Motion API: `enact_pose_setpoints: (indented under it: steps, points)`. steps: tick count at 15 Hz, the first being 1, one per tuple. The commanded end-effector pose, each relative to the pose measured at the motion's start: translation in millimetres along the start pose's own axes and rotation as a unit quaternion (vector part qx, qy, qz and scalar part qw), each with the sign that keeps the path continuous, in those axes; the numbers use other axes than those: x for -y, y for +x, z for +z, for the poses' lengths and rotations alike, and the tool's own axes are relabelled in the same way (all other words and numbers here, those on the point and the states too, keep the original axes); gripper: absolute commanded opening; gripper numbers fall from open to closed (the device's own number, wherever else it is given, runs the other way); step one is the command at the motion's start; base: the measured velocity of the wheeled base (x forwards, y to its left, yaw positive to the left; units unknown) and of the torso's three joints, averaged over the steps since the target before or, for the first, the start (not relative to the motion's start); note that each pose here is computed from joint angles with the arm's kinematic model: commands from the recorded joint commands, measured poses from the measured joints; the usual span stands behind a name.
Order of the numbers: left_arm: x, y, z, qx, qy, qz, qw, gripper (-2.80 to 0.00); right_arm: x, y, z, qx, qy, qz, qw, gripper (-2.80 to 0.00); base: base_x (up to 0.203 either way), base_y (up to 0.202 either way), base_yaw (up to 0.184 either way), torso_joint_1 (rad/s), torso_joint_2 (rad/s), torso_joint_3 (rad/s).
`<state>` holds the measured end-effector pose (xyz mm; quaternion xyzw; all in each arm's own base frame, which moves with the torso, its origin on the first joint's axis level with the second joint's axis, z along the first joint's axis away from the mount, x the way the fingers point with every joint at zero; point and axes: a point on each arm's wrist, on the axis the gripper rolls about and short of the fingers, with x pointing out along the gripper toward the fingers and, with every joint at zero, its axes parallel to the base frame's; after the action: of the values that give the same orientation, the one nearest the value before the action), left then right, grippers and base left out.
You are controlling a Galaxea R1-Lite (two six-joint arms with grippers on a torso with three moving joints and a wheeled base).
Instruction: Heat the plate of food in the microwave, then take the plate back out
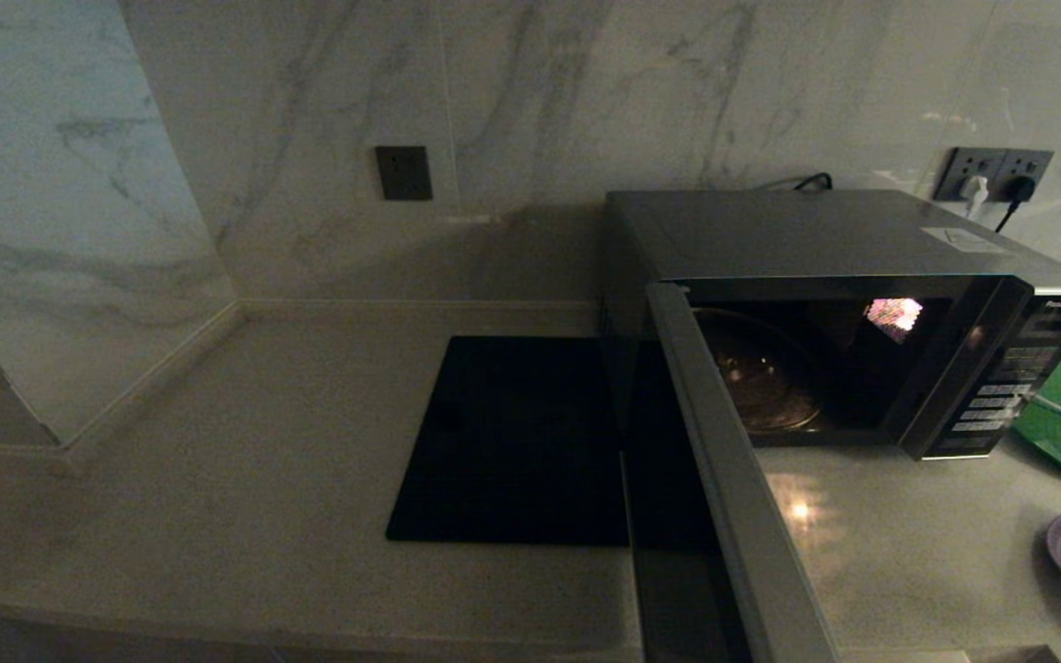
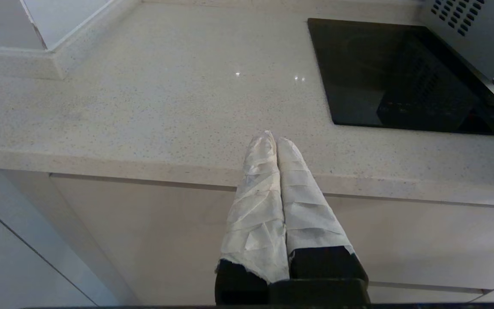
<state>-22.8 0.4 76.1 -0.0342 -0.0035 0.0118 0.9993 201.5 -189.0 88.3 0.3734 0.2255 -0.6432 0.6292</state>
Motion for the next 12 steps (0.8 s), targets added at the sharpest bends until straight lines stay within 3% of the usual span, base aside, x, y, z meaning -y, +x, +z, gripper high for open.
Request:
enact_pose_setpoints:
  steps: [1, 12]
  points:
    - [0.0, 0.0, 0.1, 0.001, 0.000, 0.001, 1.0000, -2.80, 0.7, 6.5, -3.9, -0.007, -0.003, -0.011, 1.000, -2.80, 0.000, 0.000, 0.000, 0.000, 0.00, 0.000]
    - [0.0, 0.0, 0.0, 0.000, 0.000, 0.000, 1.0000, -2.80, 8.0, 21.7, -17.6, -0.026, -0.011, -0.032, 0.999, -2.80, 0.000, 0.000, 0.000, 0.000, 0.00, 0.000]
